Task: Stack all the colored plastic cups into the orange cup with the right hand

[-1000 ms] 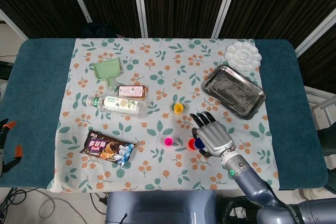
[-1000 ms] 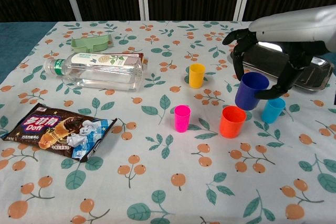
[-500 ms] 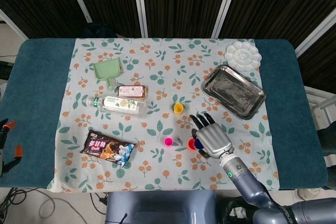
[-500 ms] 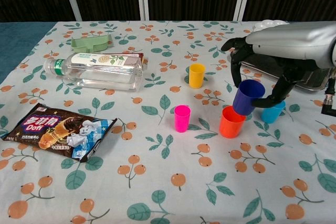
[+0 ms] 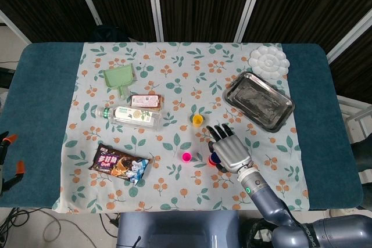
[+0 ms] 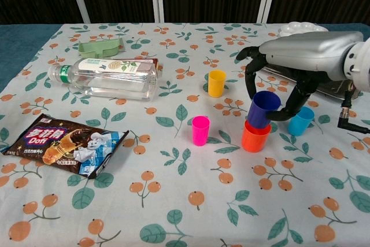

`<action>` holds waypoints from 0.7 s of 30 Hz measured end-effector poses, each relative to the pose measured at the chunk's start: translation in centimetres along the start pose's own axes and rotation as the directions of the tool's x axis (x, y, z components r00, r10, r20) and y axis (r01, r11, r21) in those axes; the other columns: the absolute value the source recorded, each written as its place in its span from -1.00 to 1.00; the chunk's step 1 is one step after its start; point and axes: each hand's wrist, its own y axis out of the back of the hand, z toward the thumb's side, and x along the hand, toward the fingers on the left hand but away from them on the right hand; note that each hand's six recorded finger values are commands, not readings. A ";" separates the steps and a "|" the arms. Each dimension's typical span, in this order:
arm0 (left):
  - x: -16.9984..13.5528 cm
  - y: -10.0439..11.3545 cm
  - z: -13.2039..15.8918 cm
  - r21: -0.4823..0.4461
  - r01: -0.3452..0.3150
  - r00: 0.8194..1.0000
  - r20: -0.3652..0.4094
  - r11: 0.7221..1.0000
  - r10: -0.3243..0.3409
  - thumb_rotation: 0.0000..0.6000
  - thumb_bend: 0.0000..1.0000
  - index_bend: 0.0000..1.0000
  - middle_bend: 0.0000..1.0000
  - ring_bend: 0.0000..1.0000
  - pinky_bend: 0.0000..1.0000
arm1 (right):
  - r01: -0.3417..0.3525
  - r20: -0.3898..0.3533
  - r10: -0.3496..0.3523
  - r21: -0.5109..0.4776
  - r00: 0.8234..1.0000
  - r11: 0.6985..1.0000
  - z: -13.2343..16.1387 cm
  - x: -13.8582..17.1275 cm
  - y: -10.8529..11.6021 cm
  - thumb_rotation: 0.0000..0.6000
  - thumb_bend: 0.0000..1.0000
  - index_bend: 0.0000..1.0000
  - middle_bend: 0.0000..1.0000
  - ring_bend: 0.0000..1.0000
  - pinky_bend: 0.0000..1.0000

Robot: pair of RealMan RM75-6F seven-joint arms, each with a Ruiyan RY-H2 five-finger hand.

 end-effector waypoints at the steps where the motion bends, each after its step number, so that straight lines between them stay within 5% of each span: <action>1: 0.0 0.0 0.0 0.000 0.001 1.000 0.000 1.000 -0.001 1.00 -0.07 -0.65 -0.87 -1.00 -0.98 | -0.002 0.001 0.002 -0.001 1.000 1.000 0.0 0.0 -0.1 1.00 -0.24 0.04 -1.00 -0.99 -0.98; 21: 0.0 0.1 0.0 0.003 -0.004 1.000 0.001 1.000 0.004 1.00 -0.07 -0.65 -0.87 -1.00 -0.98 | -0.028 0.004 0.028 -0.024 1.000 0.999 0.1 -0.7 -1.2 1.00 -0.24 -0.04 -1.00 -0.99 -0.98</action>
